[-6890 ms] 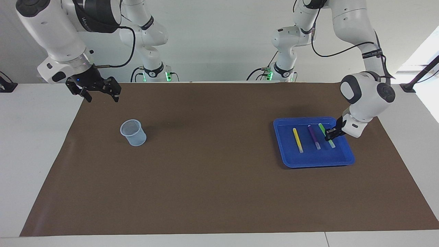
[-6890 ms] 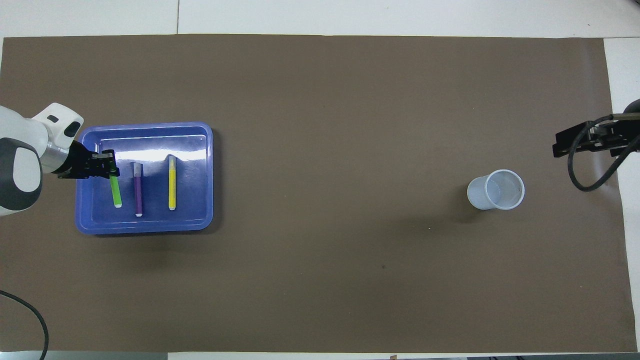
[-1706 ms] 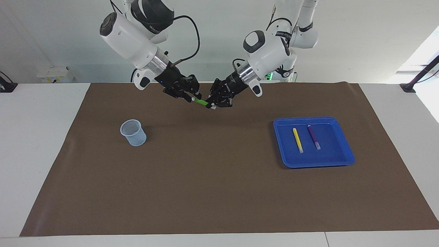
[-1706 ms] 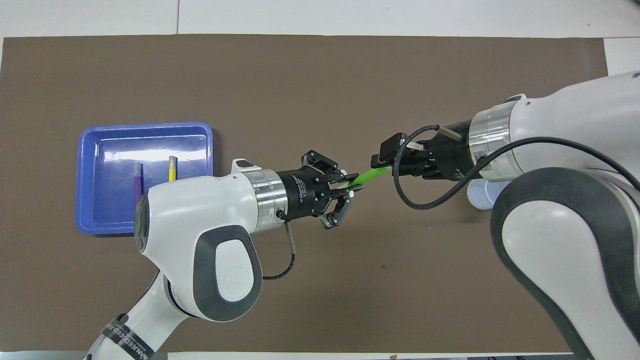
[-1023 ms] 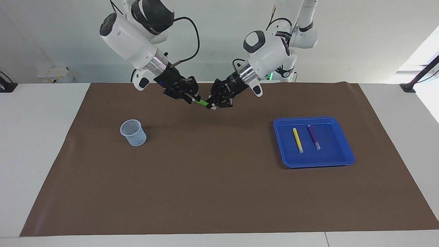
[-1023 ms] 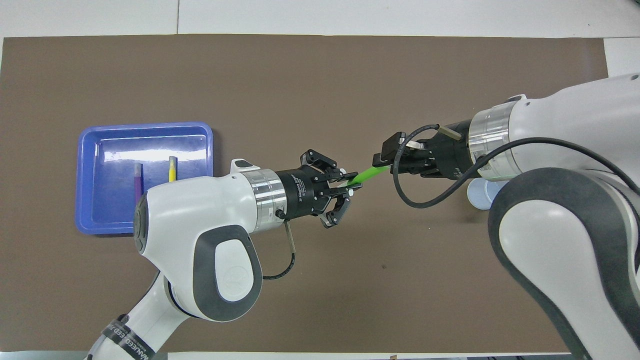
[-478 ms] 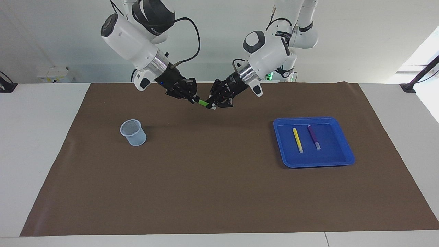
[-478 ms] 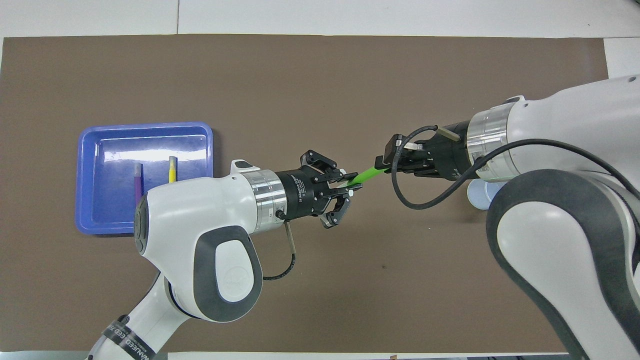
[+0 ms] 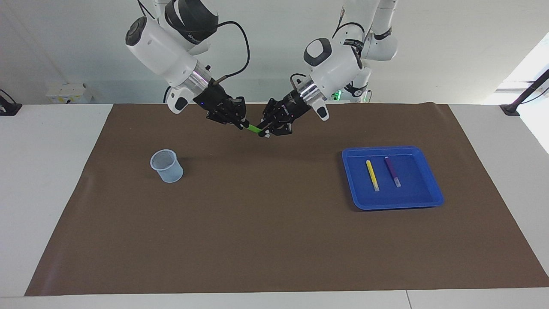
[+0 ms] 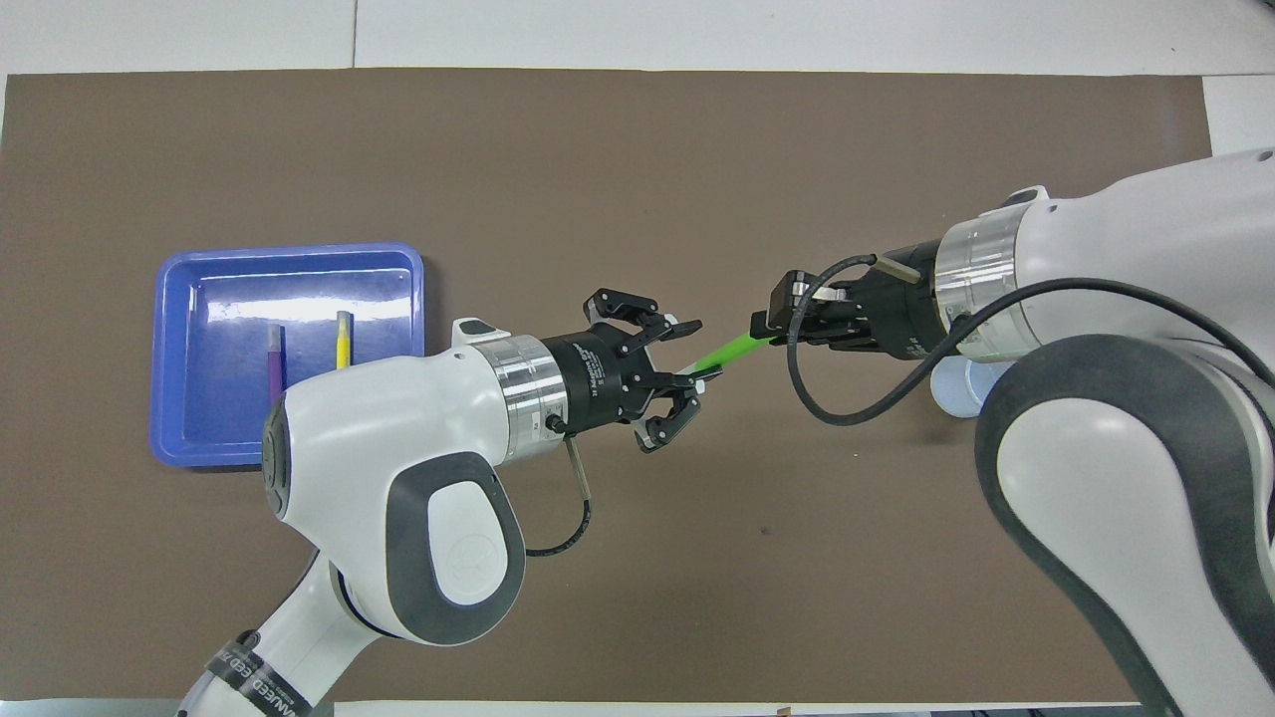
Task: Transfer and insert pens with both arms
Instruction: 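Insert the green pen into the cup while the left gripper withdraws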
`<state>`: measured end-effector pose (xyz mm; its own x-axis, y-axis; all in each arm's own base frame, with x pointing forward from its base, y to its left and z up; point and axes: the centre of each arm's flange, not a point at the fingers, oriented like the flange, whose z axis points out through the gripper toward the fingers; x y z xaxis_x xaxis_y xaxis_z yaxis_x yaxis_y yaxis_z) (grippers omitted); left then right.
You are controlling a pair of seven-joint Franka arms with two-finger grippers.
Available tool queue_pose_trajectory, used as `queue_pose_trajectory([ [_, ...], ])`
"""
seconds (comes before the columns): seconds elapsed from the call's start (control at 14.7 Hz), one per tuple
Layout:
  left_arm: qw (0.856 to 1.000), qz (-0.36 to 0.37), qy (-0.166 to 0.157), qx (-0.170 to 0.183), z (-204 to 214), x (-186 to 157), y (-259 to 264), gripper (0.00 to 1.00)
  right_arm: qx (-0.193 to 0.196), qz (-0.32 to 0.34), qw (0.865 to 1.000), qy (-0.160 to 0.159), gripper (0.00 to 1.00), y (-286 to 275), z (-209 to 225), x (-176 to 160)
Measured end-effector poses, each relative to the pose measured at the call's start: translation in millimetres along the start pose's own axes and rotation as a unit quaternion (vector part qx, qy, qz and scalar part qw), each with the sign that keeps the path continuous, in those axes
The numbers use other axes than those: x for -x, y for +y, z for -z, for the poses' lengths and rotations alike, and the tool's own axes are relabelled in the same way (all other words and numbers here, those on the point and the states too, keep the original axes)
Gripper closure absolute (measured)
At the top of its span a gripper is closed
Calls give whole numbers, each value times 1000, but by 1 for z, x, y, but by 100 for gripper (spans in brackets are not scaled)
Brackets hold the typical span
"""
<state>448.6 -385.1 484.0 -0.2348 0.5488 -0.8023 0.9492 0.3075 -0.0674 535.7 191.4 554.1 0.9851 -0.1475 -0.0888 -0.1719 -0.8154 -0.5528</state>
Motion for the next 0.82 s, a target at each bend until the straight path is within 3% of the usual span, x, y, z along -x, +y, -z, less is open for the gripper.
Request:
queue_pose_trajectory([
  [0.27, 1000, 4, -3, 8, 1, 3, -2, 1, 87, 91, 992, -11, 82, 44, 33, -14],
  [0.48, 1000, 5, -3, 11, 2, 2, 0, 0, 159, 176, 971, -16, 82, 80, 75, -27],
  [0.68, 1000, 12, 3, 14, 4, -7, 6, 0, 240, 270, 932, -25, 82, 96, 85, -36],
  [0.82, 1000, 23, 7, 19, 10, -17, 20, 0, 264, 307, 914, -31, 82, 106, 82, -45],
])
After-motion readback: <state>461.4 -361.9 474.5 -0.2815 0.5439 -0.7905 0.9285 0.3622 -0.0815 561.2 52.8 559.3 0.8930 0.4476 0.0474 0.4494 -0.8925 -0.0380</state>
